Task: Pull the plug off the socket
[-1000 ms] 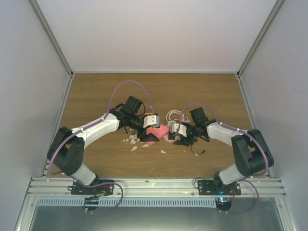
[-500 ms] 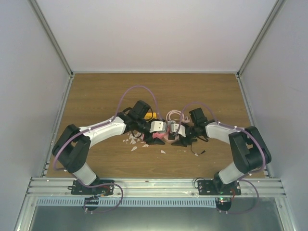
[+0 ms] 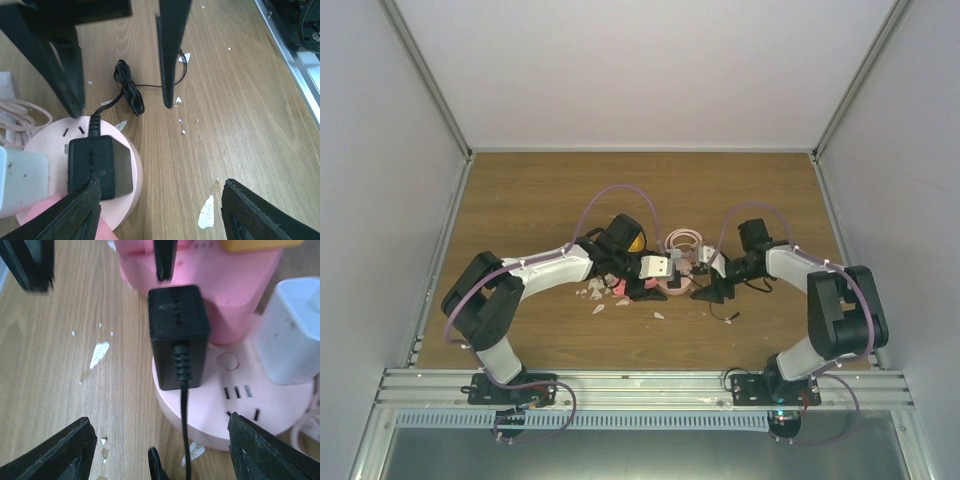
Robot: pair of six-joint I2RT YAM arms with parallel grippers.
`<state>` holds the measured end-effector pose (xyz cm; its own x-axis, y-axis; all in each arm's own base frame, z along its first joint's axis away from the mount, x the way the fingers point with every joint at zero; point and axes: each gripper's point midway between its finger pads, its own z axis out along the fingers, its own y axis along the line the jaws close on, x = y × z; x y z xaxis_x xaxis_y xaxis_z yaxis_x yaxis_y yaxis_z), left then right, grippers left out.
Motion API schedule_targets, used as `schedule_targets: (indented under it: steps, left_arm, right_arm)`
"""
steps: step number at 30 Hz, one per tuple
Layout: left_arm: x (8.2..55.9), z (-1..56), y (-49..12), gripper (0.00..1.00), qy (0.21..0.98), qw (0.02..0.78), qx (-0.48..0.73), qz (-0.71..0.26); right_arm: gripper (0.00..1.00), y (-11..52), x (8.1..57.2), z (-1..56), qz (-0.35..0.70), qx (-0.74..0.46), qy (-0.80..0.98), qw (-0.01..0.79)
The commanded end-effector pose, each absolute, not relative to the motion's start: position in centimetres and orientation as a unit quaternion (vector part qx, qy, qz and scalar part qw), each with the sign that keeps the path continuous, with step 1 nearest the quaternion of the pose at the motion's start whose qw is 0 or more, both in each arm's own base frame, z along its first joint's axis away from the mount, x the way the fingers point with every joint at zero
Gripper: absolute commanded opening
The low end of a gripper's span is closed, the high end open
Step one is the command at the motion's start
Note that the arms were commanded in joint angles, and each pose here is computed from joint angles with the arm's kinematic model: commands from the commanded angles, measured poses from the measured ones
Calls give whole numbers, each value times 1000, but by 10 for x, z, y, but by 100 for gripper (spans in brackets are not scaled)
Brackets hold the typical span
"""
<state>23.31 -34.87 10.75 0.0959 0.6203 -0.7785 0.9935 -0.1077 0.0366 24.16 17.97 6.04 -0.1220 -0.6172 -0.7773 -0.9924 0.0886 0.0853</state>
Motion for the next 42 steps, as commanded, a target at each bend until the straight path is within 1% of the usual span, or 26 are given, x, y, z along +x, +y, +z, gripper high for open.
schedule_targets:
  steps: [1,5,8,10,14,19,22,26,38,42]
  left_arm:
    - [244,113,-361,66,583,326,682,-297]
    - [246,113,-362,66,584,328,682,-295]
    - [247,112,-363,66,585,328,681,-294]
    - [248,112,-364,66,585,329,681,-294]
    - [249,112,-365,66,584,330,681,-293]
    - [252,112,-366,66,587,332,678,-292]
    - [253,111,-367,66,589,333,678,-288]
    - [253,110,-371,66,585,336,683,-280]
    - [251,105,-384,65,573,341,704,-246]
    - [252,109,-388,66,572,349,700,-246]
  right_arm:
    - [73,185,241,101,396,-563,654,315]
    - [69,183,249,126,421,-526,659,334]
    - [63,180,257,140,449,-491,665,339]
    - [54,181,262,144,463,-469,673,335]
    - [31,181,272,141,477,-425,700,320]
    - [12,182,280,128,498,-364,736,279]
    - [4,184,280,117,509,-335,752,252]
    - [1,189,279,103,506,-318,769,226]
    - [1,192,280,66,499,-289,798,177]
    - [1,190,278,54,499,-279,805,158]
